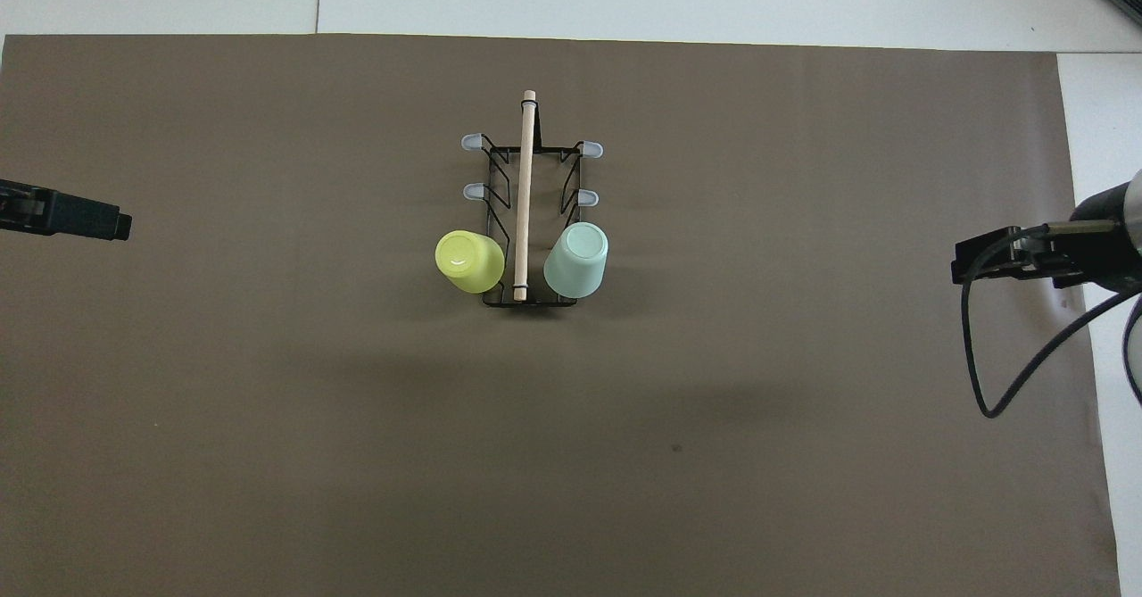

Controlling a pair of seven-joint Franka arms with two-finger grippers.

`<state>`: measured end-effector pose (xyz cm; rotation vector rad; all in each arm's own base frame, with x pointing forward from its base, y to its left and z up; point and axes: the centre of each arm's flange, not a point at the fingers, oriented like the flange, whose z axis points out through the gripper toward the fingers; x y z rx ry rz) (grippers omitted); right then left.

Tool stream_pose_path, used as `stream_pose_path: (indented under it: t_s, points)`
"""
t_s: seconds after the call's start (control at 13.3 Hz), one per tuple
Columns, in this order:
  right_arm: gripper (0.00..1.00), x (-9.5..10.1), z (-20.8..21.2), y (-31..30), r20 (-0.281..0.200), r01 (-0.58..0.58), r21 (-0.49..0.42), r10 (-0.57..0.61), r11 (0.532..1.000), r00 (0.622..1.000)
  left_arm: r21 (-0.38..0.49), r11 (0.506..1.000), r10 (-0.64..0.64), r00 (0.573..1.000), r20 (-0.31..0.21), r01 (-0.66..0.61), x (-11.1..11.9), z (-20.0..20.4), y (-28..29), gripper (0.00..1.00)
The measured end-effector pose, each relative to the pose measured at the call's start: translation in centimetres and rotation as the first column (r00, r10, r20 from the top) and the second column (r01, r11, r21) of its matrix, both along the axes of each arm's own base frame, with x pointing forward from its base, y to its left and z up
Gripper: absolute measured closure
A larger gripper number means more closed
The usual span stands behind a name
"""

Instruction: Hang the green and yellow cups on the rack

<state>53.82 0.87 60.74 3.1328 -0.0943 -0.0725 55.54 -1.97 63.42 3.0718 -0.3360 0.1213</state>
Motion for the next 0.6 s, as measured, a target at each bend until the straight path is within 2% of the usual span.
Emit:
stream_pose_path:
  t_s: [0.37,0.6]
  points:
    - [0.0,-0.1,-0.2,-0.2,-0.017,0.003,0.0,-0.003,1.0,1.0,0.018,1.0,-0.008,0.997,-0.082,0.01,-0.6,-1.1,-0.2,0.0]
    - [0.0,-0.5,-0.4,-1.0,-0.045,0.017,0.001,-0.017,1.0,0.999,0.042,0.999,-0.018,0.995,-0.093,0.022,-0.8,-0.9,-1.5,0.0]
